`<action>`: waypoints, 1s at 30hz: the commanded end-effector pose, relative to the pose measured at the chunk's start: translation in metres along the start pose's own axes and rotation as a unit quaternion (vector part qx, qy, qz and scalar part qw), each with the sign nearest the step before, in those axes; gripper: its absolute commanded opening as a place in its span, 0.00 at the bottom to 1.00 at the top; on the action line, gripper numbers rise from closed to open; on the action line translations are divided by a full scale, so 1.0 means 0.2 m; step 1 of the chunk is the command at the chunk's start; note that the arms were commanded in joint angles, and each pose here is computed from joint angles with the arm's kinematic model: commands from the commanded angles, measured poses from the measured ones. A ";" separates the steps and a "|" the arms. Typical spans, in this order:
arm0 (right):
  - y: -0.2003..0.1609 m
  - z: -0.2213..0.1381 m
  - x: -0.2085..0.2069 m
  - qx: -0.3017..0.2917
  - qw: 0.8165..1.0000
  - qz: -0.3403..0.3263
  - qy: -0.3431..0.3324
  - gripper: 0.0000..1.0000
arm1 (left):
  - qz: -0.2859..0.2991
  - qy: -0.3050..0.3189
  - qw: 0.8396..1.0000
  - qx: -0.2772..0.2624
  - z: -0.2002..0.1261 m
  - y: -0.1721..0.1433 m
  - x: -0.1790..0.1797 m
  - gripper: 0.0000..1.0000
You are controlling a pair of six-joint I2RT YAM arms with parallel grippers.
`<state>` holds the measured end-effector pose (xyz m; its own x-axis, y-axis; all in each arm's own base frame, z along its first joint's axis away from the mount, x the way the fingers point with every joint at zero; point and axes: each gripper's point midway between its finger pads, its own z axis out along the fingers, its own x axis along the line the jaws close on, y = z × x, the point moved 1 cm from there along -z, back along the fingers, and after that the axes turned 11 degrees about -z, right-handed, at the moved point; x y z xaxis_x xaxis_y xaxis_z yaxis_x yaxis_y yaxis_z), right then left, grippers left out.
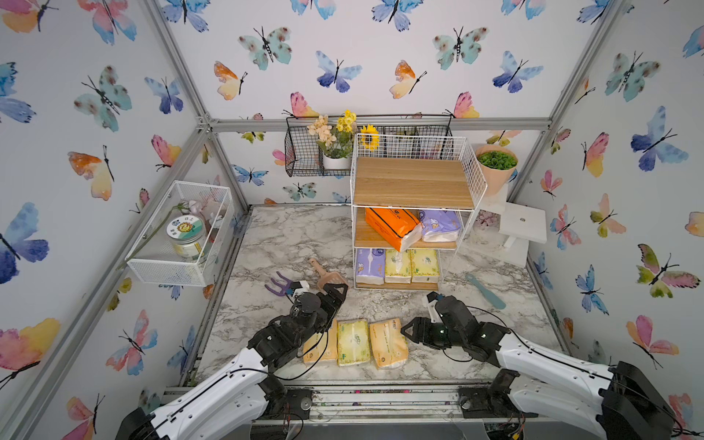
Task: Remove the tissue boxes from the shelf
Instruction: Place the box of tissues at the center of the board.
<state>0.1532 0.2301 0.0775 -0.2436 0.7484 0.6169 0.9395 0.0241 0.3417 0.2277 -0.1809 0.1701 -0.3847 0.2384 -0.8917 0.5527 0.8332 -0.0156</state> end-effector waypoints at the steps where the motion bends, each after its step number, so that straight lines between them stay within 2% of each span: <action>1: -0.07 0.01 -0.06 0.037 0.999 0.001 -0.032 0.54 | 0.001 -0.009 1.000 -0.017 -0.02 0.03 -0.05 0.95; 10: -0.05 0.19 0.09 0.084 0.996 -0.031 0.031 0.39 | 0.000 -0.008 1.000 -0.013 -0.02 0.02 -0.05 0.95; 19: -0.11 0.36 0.30 0.121 0.988 -0.070 0.070 0.31 | -0.001 -0.011 1.000 -0.020 -0.04 0.04 -0.06 0.95; 23: -0.16 0.43 0.40 0.143 0.982 -0.092 0.081 0.34 | -0.002 -0.013 1.000 -0.020 -0.05 0.04 -0.06 0.95; 25: -0.16 0.46 0.41 0.153 0.981 -0.104 0.062 0.38 | -0.001 -0.012 1.000 -0.019 -0.04 0.04 -0.06 0.95; 30: -0.09 0.38 0.36 0.101 0.989 -0.107 0.017 0.48 | -0.001 -0.016 1.000 -0.018 -0.05 0.04 -0.07 0.95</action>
<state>0.1277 0.3457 0.0556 -0.4431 0.6422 0.6255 0.8954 0.3509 0.2741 0.2258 -0.1786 0.1745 -0.3839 0.2359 -0.8927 0.5512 0.8342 -0.0165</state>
